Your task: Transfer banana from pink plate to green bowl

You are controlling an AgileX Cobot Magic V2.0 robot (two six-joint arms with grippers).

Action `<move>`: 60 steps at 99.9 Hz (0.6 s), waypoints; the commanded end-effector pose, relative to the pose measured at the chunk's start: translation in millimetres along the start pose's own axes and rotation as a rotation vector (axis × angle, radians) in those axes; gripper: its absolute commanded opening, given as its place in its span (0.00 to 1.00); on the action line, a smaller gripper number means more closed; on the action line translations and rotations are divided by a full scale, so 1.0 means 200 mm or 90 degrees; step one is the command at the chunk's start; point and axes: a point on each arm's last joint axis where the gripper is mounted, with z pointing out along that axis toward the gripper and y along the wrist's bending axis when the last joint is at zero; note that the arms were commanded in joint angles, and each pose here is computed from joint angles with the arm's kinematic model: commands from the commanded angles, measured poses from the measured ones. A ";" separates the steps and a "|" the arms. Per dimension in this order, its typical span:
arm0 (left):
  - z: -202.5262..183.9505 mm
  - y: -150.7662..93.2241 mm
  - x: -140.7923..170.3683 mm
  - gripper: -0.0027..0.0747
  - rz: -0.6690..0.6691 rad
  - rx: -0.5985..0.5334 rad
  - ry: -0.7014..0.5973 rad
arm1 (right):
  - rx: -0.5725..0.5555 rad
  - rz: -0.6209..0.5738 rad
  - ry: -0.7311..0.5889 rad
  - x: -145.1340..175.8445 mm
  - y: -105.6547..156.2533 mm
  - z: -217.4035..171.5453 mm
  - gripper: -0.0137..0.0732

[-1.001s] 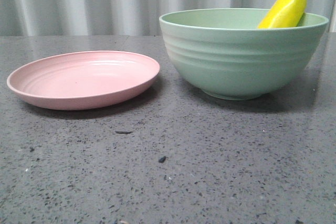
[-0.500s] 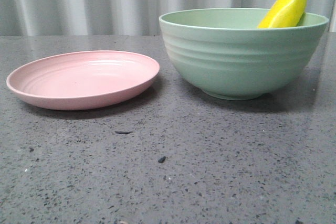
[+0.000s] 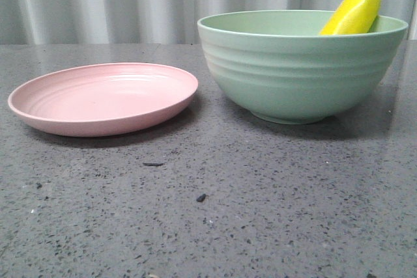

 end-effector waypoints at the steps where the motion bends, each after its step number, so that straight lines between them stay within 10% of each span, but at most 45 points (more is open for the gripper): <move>1: -0.01 0.00 -0.02 0.01 -0.005 -0.003 -0.054 | 0.006 -0.009 -0.060 -0.07 0.00 0.00 0.08; 60: -0.01 0.00 -0.02 0.01 -0.005 -0.003 -0.054 | 0.148 -0.044 -0.236 0.33 -0.10 0.05 0.08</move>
